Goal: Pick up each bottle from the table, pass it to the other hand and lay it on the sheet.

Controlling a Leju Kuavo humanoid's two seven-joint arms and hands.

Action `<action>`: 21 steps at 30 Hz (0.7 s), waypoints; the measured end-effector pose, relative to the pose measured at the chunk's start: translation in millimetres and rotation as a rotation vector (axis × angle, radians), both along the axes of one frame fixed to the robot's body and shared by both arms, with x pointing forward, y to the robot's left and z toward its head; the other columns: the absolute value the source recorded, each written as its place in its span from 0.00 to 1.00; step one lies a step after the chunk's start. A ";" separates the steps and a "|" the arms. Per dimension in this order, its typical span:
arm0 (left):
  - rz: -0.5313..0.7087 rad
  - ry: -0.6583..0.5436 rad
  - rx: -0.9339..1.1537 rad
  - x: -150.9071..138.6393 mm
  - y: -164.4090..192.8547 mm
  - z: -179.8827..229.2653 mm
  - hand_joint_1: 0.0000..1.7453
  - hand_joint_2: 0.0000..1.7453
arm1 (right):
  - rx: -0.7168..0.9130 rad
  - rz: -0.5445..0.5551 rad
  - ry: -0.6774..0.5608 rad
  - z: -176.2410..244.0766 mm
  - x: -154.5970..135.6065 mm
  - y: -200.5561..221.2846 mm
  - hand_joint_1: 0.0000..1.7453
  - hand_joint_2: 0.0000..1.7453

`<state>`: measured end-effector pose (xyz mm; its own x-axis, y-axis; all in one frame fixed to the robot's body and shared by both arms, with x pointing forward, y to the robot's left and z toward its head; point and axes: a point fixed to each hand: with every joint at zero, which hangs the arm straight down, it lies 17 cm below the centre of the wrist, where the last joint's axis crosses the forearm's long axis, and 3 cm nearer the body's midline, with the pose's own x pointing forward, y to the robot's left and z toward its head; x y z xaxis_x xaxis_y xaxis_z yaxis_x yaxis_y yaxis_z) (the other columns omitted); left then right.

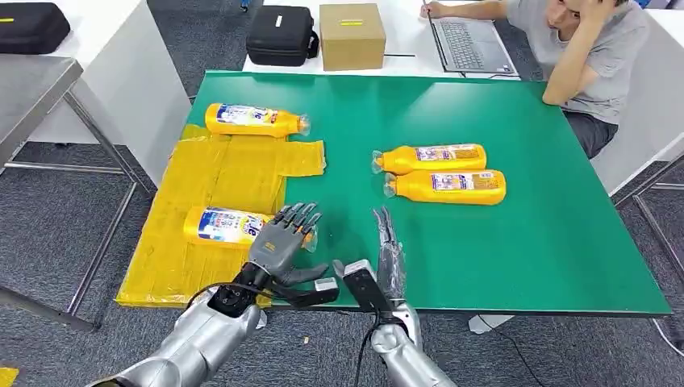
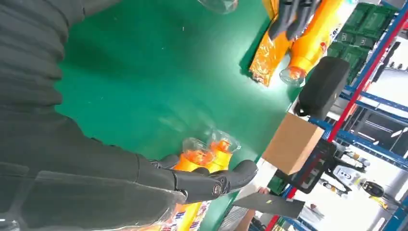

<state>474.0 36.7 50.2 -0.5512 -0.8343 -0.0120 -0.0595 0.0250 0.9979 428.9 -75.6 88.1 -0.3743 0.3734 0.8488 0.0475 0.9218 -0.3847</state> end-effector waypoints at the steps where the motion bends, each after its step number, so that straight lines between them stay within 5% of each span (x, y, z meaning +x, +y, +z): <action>1: -0.001 -0.004 -0.003 -0.5 -0.6 1.2 0.00 0.00 | 0.000 0.000 0.001 -0.4 -0.3 -0.1 0.00 1.00; 2: -0.012 -0.018 -0.018 -2.7 -3.7 5.6 0.00 1.00 | -0.001 -0.003 0.003 -1.7 -1.0 -1.1 0.00 1.00; 8: -0.127 -0.063 -0.228 -21.1 -23.6 40.6 0.00 1.00 | 0.017 -0.043 -0.028 7.7 -5.3 -14.0 0.00 1.00; 21: -0.119 -0.107 -0.515 -46.0 -12.1 68.1 0.00 1.00 | 0.094 -0.245 -0.146 46.5 -30.7 -88.0 0.00 1.00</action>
